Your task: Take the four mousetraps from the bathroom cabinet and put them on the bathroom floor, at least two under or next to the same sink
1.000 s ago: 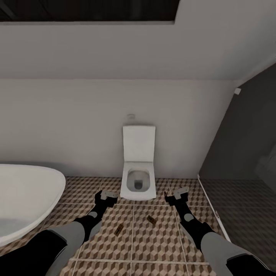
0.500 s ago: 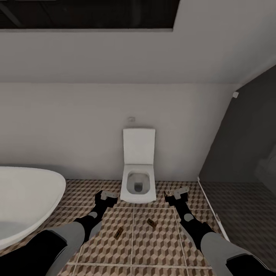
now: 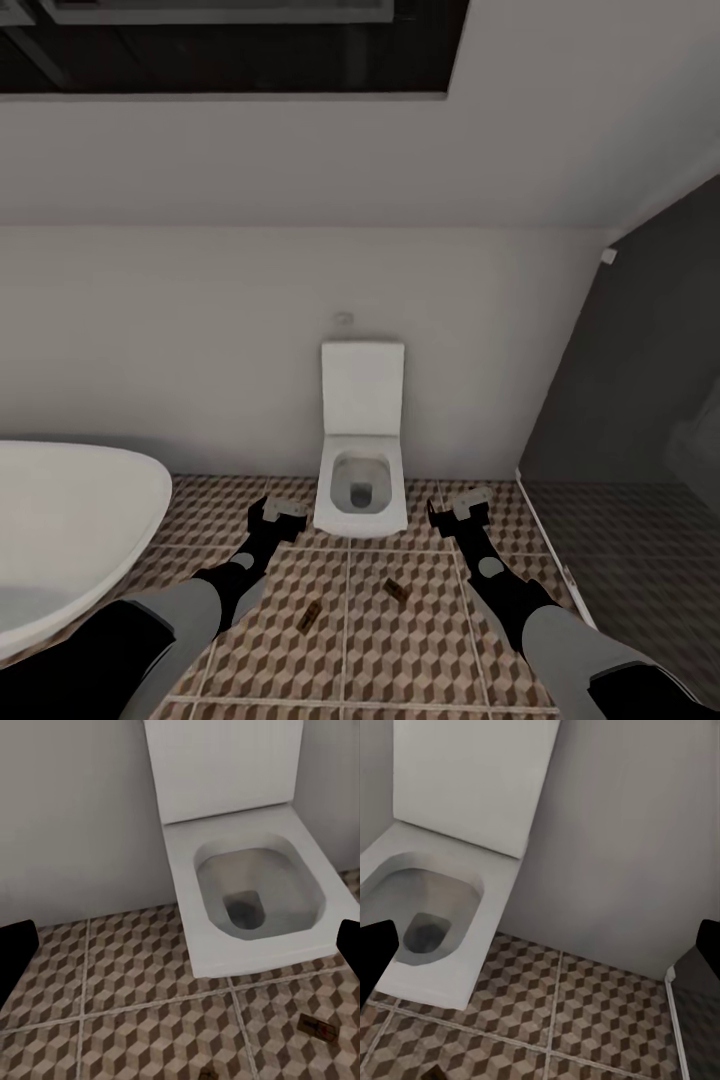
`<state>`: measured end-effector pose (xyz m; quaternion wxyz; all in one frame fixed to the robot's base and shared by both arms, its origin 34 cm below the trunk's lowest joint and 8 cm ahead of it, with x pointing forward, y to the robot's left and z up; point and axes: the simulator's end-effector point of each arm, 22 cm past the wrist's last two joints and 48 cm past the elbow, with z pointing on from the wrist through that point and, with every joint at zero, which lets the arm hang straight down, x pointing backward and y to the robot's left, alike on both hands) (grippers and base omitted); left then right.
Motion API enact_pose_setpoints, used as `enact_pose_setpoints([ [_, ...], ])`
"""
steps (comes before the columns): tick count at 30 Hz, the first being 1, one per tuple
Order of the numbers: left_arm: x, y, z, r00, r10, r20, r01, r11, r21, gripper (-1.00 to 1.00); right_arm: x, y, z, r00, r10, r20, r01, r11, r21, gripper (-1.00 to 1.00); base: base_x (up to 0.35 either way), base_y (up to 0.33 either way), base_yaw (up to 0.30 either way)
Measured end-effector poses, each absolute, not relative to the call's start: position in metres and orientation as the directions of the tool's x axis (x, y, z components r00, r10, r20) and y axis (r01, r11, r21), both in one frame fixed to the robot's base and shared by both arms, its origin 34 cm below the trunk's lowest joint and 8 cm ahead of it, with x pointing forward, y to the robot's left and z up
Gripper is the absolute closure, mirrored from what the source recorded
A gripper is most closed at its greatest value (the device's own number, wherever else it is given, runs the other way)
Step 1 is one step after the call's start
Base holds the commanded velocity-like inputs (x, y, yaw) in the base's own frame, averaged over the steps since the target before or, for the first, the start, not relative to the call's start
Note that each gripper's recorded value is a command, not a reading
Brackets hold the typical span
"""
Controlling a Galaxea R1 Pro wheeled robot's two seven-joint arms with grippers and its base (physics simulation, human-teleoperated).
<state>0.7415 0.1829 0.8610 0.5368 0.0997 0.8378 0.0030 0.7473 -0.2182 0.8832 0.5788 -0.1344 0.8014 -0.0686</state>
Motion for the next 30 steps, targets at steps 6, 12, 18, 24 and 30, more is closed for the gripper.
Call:
enact_pose_setpoints([
  [6, 0.742, 0.181, 0.867, -0.395, 0.169, -0.903, 0.164, 0.98, 0.112, -1.0, 0.748, -0.218, 0.889, -0.285, -0.294, -0.912, -0.133, 0.955, -0.266, -1.0, 0.0, 0.0, 0.0],
  [12, 0.744, 0.181, 0.873, -0.387, 0.169, -0.907, 0.164, 0.98, 0.113, -1.0, 0.749, -0.218, 0.895, -0.277, -0.294, -0.915, -0.131, 0.955, -0.267, -1.0, 0.0, 0.0, 0.0],
  [18, 0.745, 0.181, 0.879, -0.378, 0.169, -0.91, 0.163, 0.98, 0.115, -1.0, 0.75, -0.218, 0.901, -0.268, -0.294, -0.917, -0.128, 0.955, -0.269, -1.0, 0.0, 0.0, 0.0],
  [24, 0.746, 0.181, 0.885, -0.369, 0.169, -0.914, 0.162, 0.98, 0.116, -1.0, 0.751, -0.218, 0.908, -0.259, -0.294, -0.92, -0.126, 0.955, -0.27, -1.0, 0.0, 0.0, 0.0],
  [30, 0.747, 0.181, 0.892, -0.36, 0.169, -0.918, 0.16, 0.98, 0.117, -1.0, 0.752, -0.218, 0.914, -0.25, -0.295, -0.922, -0.124, 0.954, -0.272, -1.0, 0.0, 0.0, 0.0],
])
